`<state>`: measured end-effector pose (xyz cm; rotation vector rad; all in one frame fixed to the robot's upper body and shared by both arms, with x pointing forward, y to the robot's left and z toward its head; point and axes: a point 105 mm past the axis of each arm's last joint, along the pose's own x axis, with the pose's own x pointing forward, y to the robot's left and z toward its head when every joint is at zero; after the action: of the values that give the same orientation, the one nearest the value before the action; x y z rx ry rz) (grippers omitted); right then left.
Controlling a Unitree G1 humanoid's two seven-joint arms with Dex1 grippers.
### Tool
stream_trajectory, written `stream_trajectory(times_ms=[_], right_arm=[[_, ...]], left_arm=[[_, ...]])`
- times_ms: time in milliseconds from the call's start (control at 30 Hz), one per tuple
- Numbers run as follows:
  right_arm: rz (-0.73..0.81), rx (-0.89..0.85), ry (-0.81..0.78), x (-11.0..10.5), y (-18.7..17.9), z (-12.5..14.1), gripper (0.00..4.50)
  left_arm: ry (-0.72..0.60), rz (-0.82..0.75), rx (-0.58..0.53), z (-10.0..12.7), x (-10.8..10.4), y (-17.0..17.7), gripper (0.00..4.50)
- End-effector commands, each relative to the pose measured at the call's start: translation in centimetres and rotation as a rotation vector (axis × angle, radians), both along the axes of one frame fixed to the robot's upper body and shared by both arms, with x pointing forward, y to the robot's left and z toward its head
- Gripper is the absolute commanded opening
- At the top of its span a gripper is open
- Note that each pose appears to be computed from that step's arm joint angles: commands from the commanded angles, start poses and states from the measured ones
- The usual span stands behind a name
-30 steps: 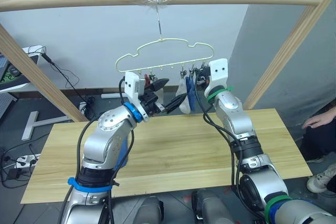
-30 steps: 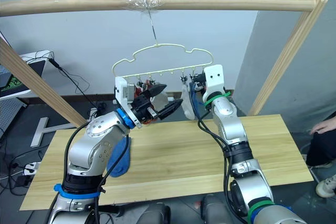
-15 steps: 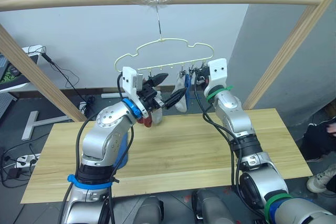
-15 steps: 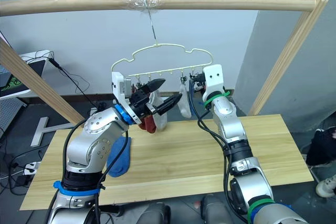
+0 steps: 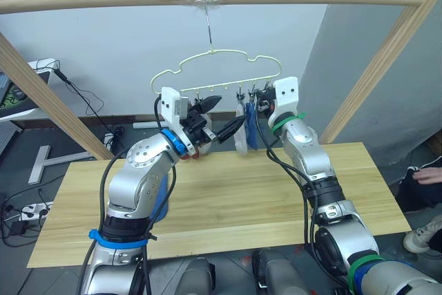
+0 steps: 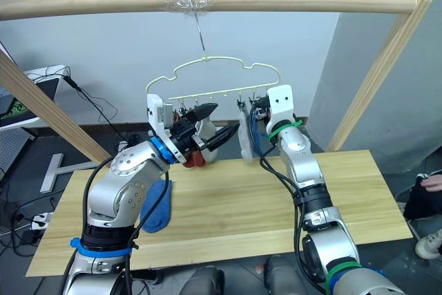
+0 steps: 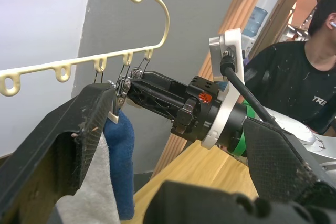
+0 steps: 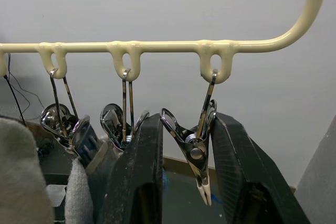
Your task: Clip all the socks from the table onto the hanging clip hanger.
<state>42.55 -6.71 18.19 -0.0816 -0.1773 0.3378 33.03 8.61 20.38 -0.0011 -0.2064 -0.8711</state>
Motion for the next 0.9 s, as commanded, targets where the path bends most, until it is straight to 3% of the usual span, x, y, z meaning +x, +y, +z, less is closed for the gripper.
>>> stream_trajectory(times_ms=[33,900], right_arm=[[0.012,0.014,-0.055,-0.14,0.33,1.66,1.36],[0.005,0.015,-0.073,-0.2,0.44,2.15,1.36]], left_arm=[[-0.06,-0.016,-0.009,1.56,-0.5,-0.23,4.5],[-0.058,-0.022,-0.009,1.54,-0.7,-0.41,4.5]])
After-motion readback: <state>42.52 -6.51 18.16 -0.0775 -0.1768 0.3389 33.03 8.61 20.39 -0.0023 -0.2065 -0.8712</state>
